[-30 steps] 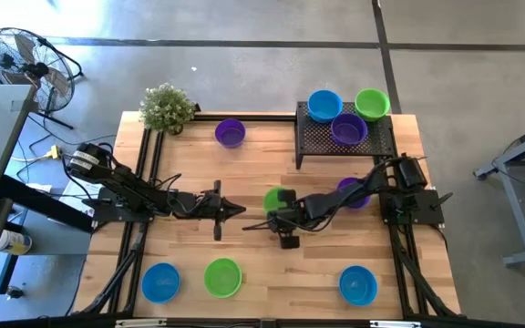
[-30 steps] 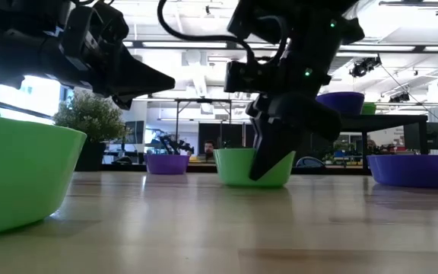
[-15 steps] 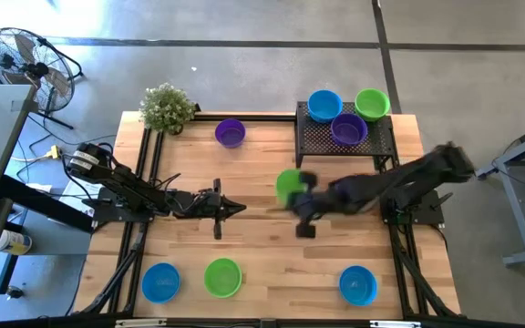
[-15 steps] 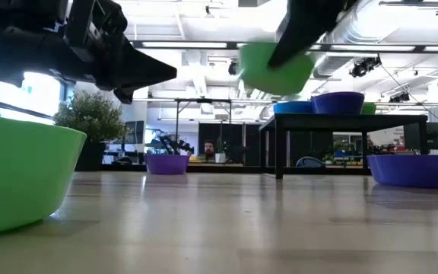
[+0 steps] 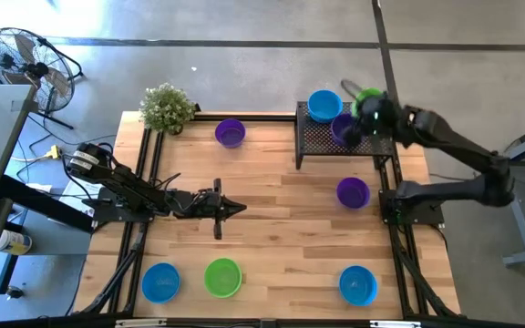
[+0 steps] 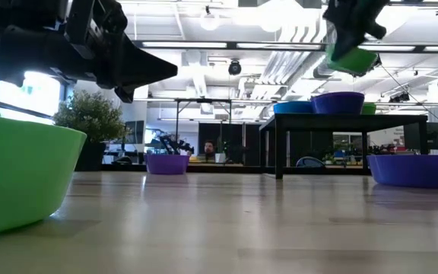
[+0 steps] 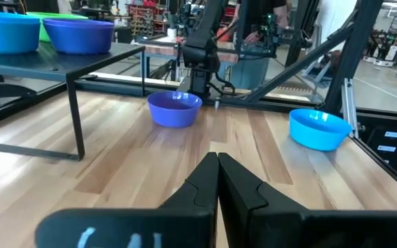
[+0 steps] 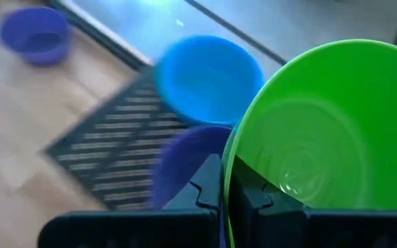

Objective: Pick & Place Mini bowls
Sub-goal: Stack the green bowl on top of the green bowls on the shelf

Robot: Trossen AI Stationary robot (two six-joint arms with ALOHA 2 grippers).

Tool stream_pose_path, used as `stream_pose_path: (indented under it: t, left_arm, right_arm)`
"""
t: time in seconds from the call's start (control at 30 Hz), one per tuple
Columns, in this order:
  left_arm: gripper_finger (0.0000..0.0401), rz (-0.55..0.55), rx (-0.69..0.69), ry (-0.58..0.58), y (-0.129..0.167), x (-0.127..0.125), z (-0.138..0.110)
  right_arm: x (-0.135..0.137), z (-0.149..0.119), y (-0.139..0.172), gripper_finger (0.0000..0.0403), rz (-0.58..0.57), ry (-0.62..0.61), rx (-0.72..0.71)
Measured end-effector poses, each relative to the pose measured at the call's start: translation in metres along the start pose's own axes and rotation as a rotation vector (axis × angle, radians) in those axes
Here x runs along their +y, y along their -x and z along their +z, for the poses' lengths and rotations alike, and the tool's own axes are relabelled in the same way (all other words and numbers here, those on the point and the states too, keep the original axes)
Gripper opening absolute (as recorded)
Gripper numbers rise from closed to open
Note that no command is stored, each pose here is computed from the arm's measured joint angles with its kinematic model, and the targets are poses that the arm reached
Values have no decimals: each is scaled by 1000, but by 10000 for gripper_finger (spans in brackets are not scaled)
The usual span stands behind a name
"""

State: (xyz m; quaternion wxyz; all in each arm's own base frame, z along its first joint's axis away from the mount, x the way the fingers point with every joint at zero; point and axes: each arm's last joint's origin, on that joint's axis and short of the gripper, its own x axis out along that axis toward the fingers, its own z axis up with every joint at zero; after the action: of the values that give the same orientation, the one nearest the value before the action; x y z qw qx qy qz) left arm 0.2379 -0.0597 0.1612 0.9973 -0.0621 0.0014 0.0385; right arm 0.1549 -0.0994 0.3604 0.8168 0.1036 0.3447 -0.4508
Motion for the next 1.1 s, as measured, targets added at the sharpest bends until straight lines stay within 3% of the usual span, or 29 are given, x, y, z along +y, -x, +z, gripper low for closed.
stream_pose_path:
  t: [0.2,0.37,0.8,1.1]
  left_arm:
    - [1,-11,-10,-12,-3,-2,3]
    - [1,-12,-10,-13,-3,-2,4]
    - [1,-11,-9,-13,-3,-2,3]
    - [1,-16,-9,-13,-3,-2,3]
  right_arm:
    - [-51,6,-38,1,-60,-79,128]
    - [-74,6,-61,1,-78,-87,204]
    - [-87,5,-99,6,-78,-53,290]
    - [-87,5,-104,28,-64,-43,304]
